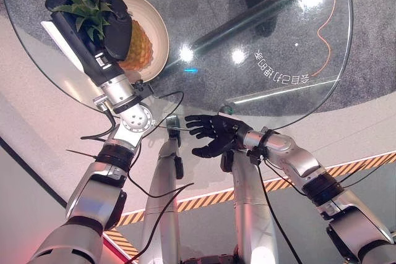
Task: Pick up the fruit to the plate
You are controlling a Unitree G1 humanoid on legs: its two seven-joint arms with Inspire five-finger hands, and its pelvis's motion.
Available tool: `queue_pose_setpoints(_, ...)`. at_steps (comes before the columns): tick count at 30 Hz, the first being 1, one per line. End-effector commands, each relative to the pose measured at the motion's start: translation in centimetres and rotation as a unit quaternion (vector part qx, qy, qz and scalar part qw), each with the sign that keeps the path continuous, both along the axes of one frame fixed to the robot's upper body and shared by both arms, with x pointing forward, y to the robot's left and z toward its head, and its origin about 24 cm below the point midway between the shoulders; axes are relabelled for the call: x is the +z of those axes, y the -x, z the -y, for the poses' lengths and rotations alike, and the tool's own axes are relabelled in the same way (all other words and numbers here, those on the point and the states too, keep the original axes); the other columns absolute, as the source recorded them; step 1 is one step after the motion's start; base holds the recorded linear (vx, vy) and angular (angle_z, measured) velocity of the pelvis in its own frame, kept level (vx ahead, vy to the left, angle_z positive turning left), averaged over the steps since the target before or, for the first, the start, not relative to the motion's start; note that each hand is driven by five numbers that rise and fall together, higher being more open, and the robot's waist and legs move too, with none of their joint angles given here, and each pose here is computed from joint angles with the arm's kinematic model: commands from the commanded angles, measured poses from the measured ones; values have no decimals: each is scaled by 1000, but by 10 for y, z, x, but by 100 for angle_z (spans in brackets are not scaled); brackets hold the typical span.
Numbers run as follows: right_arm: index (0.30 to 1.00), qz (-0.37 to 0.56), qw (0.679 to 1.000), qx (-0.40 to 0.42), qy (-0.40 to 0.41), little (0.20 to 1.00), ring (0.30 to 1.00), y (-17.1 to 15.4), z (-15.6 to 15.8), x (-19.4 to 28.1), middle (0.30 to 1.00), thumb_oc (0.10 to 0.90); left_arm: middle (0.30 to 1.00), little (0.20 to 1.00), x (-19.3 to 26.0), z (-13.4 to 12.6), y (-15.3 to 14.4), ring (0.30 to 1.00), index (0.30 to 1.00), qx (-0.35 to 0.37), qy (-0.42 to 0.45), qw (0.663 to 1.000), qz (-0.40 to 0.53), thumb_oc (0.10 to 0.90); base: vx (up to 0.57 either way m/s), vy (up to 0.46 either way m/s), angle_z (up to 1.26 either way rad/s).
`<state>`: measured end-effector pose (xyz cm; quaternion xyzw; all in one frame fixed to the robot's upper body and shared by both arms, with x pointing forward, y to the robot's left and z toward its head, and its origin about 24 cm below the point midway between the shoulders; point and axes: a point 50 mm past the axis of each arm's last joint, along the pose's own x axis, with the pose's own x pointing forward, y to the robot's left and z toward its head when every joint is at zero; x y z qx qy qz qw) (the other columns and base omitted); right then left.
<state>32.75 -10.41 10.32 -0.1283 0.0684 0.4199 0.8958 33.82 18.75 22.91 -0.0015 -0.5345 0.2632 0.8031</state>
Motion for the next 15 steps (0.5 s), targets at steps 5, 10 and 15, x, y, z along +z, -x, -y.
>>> queue_pose_setpoints(5,900,10,996,67,-54,900,900,16,-19,9,900,800,900,900,23,0,4,900,900,-9,6,998,58,800,0,0,0)
queue_pose_setpoints(10,900,9,996,68,-54,900,900,17,-21,9,900,800,900,900,21,0,5,900,900,-5,10,998,58,800,0,0,0)
queue_pose_setpoints(15,900,9,996,70,-56,900,900,17,-21,9,900,800,900,900,18,-1,5,900,900,-6,9,999,52,800,-2,-21,0)
